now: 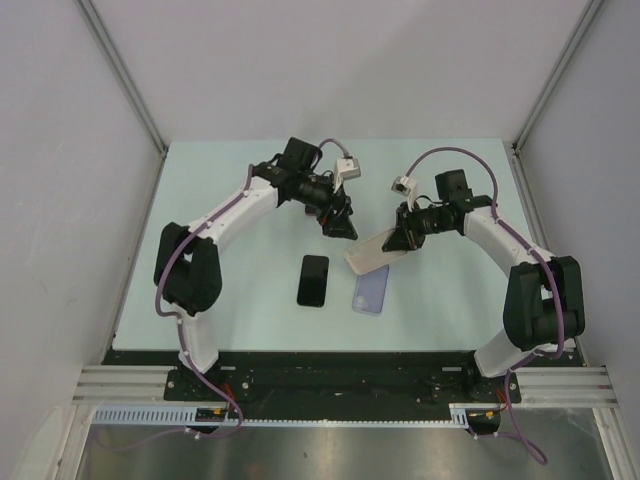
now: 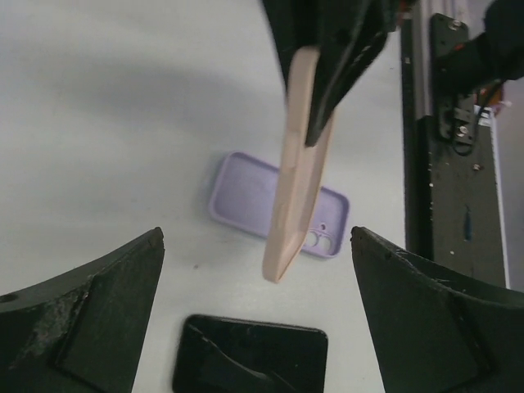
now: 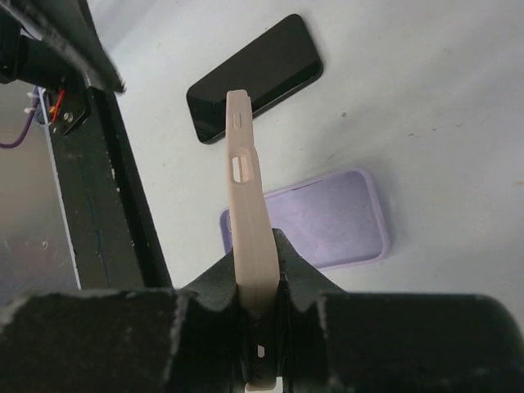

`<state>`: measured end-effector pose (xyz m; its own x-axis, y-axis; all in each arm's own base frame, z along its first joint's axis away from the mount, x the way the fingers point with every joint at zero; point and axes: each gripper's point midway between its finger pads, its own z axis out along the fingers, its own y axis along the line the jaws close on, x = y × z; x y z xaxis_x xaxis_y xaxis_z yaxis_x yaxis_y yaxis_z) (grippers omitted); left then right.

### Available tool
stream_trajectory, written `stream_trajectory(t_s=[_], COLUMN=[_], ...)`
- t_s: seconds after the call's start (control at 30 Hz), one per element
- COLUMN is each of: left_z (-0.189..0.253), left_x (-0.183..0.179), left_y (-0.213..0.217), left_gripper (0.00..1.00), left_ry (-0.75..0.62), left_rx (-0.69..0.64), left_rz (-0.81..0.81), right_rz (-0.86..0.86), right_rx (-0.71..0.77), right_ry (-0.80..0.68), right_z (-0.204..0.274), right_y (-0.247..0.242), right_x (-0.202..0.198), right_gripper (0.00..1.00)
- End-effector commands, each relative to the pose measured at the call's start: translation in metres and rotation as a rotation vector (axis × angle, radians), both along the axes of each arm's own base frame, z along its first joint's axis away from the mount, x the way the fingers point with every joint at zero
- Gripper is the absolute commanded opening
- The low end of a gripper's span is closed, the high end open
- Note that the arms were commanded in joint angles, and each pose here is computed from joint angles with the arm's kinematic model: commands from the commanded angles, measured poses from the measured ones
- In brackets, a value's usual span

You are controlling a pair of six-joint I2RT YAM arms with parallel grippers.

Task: Take the phone out of the phone case
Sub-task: Place the phone case at the center of the board.

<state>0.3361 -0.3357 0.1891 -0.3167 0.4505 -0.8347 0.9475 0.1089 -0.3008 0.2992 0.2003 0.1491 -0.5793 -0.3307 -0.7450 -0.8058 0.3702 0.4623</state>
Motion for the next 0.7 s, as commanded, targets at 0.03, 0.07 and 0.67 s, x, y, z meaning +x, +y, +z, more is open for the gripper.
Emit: stream_trajectory(t_s=[0.03,0.07,0.67], left_z=[0.027,0.024,-0.013], left_x=[-0.047,-0.051,-0.081], left_y=[-0.02,-0.021,-0.036], left_gripper=[0.95,0.94,0.65], left_ry=[-0.076,-0.065,-0.039], left_rx=[-0.128,-0.127,-0.033], left_rz=[-0.216,-0.225,-0.287], right_rz=[0.101,0.11,0.181], right_rx=[0.066,0.068,0.011], right_ry=[-0.034,-0.032,0.014], right_z=[0.02,0.02,0.003], right_y=[0.012,0.012,0.017], right_x=[-0.011,-0.013,-0.033], right_gripper=[0.01,0.01,0.01])
